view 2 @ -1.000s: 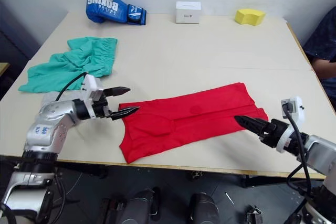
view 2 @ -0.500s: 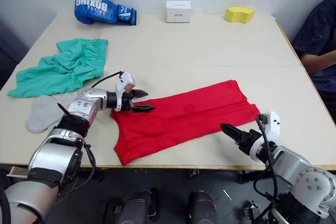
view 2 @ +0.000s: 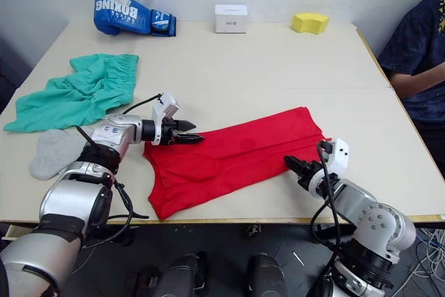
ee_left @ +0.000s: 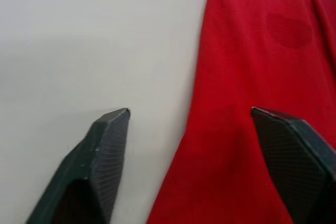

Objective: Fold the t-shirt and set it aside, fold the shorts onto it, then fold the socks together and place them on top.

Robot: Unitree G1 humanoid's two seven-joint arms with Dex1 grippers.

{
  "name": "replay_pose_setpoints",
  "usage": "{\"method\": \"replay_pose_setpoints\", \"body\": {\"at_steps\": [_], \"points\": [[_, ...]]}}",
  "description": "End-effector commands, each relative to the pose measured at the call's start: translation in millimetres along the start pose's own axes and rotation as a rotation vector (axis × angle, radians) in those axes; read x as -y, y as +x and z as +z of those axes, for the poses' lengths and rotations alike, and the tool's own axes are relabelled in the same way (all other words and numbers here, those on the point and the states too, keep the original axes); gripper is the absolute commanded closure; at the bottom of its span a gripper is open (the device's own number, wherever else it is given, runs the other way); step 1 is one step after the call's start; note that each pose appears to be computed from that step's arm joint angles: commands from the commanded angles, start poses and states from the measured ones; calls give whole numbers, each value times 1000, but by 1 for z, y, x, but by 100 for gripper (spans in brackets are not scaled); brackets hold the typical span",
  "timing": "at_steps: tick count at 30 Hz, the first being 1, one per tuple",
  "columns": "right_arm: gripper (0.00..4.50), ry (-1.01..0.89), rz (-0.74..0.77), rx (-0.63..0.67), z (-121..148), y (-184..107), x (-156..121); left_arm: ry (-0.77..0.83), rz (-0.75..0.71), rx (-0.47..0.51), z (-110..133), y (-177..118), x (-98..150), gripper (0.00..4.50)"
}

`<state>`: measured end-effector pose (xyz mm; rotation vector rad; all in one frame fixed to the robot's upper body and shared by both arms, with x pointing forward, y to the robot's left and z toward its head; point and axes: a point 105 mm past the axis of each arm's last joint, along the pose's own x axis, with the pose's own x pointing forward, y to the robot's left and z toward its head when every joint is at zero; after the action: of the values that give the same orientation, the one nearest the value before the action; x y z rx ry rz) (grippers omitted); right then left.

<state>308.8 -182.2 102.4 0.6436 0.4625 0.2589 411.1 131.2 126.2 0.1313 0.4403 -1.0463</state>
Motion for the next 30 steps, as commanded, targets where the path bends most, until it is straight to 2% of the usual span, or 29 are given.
{"method": "replay_pose_setpoints", "body": {"at_steps": [1,3,4,6,9,13,15,17,22,26,30], "points": [[357,3,3,-34,-14,10,-2,-15,-76,-51,-16,7,13,187],[430,-4,6,-22,-11,11,-2,-4,-91,-65,-21,8,17,251],[450,-15,9,-20,-9,12,-3,-28,-94,-56,-22,9,19,280],[450,-45,23,-17,-3,13,-3,-42,-67,5,-19,9,19,346],[450,-81,31,-2,12,14,0,-57,-13,10,-27,7,18,446],[450,-129,46,5,31,23,2,-145,39,81,-30,-2,23,449],[450,-185,70,2,40,39,-2,-167,99,137,-28,-14,26,449],[450,-228,82,1,46,49,-4,-161,135,151,-28,-20,31,449],[450,-397,99,25,70,81,-12,-160,254,197,-35,-37,51,449],[450,-523,136,7,81,99,-20,-175,324,249,-41,-45,77,449],[450,-525,123,-4,88,105,-18,-222,371,286,-46,-48,90,449]]}}
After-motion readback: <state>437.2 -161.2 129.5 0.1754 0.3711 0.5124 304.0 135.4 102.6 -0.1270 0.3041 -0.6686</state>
